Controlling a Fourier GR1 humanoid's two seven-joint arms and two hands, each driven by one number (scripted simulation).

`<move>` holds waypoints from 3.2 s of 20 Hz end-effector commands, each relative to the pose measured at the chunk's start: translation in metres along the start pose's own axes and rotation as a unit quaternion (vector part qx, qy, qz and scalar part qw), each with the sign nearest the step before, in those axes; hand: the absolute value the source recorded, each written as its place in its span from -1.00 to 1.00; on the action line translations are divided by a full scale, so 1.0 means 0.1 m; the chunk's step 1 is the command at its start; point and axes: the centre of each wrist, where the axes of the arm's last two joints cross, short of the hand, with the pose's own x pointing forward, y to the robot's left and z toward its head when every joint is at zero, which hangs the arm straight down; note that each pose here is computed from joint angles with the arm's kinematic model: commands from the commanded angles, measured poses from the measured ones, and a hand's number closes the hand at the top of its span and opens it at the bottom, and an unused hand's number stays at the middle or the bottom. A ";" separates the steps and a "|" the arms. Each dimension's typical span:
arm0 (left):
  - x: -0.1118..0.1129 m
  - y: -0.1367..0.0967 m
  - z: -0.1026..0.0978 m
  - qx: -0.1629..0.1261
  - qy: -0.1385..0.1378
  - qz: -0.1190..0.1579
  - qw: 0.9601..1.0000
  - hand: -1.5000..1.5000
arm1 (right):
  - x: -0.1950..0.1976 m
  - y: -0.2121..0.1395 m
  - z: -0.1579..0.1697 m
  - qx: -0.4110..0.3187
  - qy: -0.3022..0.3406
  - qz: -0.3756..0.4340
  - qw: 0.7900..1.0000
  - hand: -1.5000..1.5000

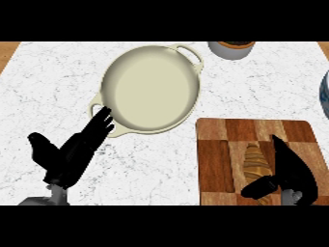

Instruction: Pick the croissant from the cutting board and place it in the pot

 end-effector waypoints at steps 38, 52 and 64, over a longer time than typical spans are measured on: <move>-0.09 0.05 0.06 0.015 0.009 0.013 1.000 0.00 | 0.64 0.76 1.42 -0.262 -0.075 -0.034 0.962 1.00; -0.01 0.00 -0.04 -0.009 0.009 -0.004 1.000 0.00 | 0.95 0.07 1.83 -0.374 -0.174 -0.125 0.902 1.00; 0.03 -0.15 -0.07 -0.038 0.000 -0.008 0.999 0.00 | 1.69 -0.47 1.54 -0.368 -0.147 -0.141 0.907 1.00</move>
